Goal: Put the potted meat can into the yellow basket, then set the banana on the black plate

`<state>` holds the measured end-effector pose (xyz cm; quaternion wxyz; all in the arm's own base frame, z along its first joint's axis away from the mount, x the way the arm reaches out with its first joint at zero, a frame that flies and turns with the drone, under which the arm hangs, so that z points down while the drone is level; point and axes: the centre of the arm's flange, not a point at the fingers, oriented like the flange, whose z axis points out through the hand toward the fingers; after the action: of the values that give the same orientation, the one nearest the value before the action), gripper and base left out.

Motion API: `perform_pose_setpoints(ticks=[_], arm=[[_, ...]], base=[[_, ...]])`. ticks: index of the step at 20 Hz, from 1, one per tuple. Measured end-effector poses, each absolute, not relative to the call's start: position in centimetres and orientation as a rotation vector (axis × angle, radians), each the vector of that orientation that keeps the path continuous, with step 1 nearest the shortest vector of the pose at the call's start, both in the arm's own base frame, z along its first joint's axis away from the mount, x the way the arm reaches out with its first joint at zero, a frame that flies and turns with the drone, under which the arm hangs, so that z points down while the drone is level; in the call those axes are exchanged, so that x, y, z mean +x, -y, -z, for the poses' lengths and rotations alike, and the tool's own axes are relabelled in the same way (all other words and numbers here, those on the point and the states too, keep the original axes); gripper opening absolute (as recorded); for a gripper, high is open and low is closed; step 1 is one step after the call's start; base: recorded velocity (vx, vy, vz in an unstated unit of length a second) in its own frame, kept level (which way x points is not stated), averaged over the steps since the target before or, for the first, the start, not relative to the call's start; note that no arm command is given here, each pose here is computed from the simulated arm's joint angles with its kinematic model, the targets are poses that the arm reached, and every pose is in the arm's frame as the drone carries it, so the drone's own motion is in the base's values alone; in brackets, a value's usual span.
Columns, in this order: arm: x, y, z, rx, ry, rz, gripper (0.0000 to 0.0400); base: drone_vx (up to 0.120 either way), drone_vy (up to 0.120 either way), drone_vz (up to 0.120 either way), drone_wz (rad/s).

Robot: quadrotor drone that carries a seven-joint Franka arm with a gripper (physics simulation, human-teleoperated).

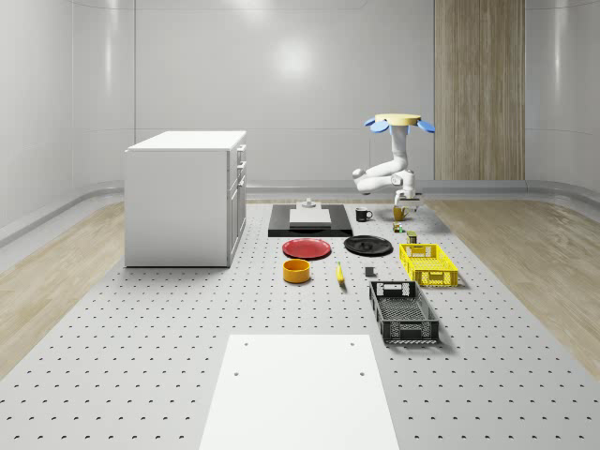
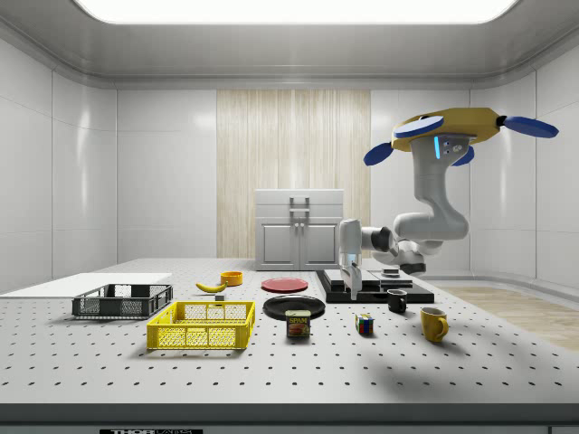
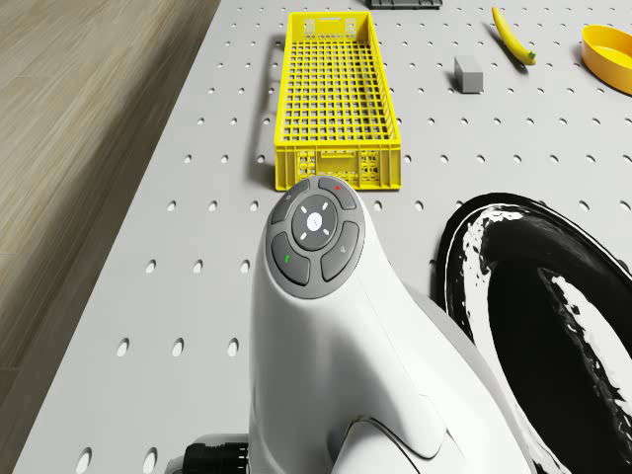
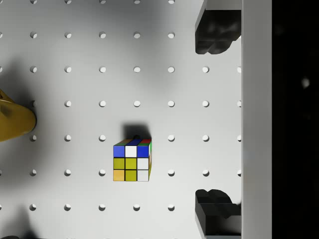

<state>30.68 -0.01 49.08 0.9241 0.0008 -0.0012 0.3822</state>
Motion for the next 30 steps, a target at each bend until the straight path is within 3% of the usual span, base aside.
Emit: perform_pose_setpoints(ticks=[11, 30], arm=[[30.68, 0.01, -49.07, 0.001, 0.002, -0.784, 0.0400], [30.68, 0.01, -49.07, 0.001, 0.002, -0.785, 0.0400]], base=[[0.120, 0.000, -0.116, 0.000], [0.120, -0.036, 0.000, 0.000]])
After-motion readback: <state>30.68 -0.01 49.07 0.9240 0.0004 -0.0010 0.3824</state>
